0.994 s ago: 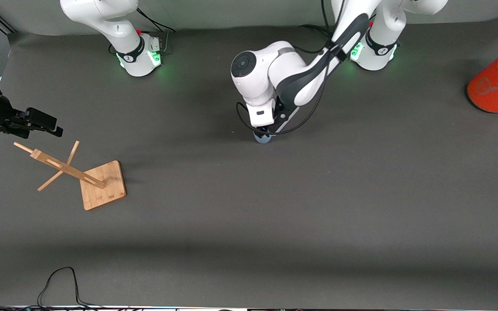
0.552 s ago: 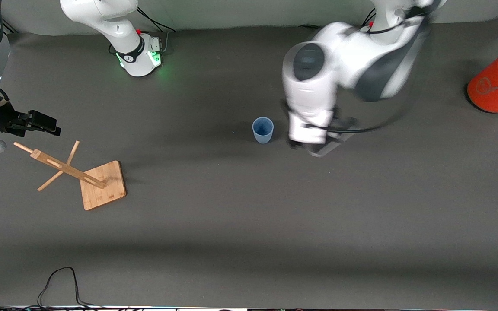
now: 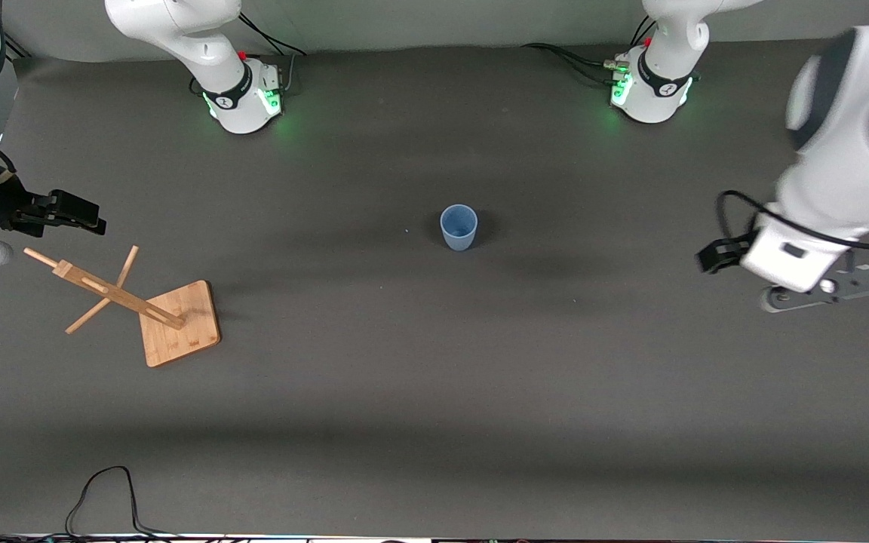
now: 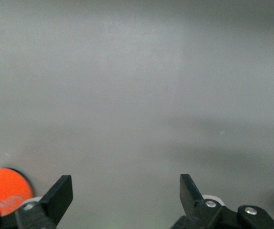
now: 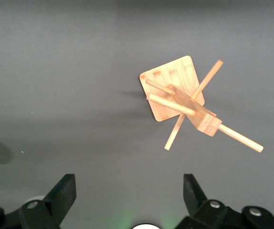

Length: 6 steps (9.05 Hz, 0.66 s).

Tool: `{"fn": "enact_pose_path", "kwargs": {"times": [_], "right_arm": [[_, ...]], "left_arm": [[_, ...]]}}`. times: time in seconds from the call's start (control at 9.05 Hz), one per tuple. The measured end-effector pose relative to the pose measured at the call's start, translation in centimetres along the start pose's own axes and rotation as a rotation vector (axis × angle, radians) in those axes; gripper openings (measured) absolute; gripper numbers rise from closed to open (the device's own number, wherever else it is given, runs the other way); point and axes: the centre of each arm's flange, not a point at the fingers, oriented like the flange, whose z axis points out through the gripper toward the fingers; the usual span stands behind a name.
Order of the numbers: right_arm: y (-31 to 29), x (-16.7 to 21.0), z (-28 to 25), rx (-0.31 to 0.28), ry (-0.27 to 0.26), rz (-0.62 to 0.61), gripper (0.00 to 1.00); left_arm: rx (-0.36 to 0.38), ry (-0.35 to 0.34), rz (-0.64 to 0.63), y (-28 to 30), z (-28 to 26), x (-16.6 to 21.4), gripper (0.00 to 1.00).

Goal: Rotate and upright cup with both arms

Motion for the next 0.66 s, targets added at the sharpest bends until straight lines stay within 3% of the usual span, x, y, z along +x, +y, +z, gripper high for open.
{"fn": "enact_pose_path", "kwargs": {"times": [0.33, 0.66], "right_arm": [[-0.1, 0.0, -0.6, 0.0, 0.012, -0.001, 1.0], [-0.1, -0.1, -1.0, 0.0, 0.021, -0.001, 1.0]], "left_arm": [[-0.14, 0.028, 0.13, -9.0, -2.1, -1.8, 1.0], [-0.122, 0.07, 0.147, -8.5, -4.6, -3.9, 1.0]]}}
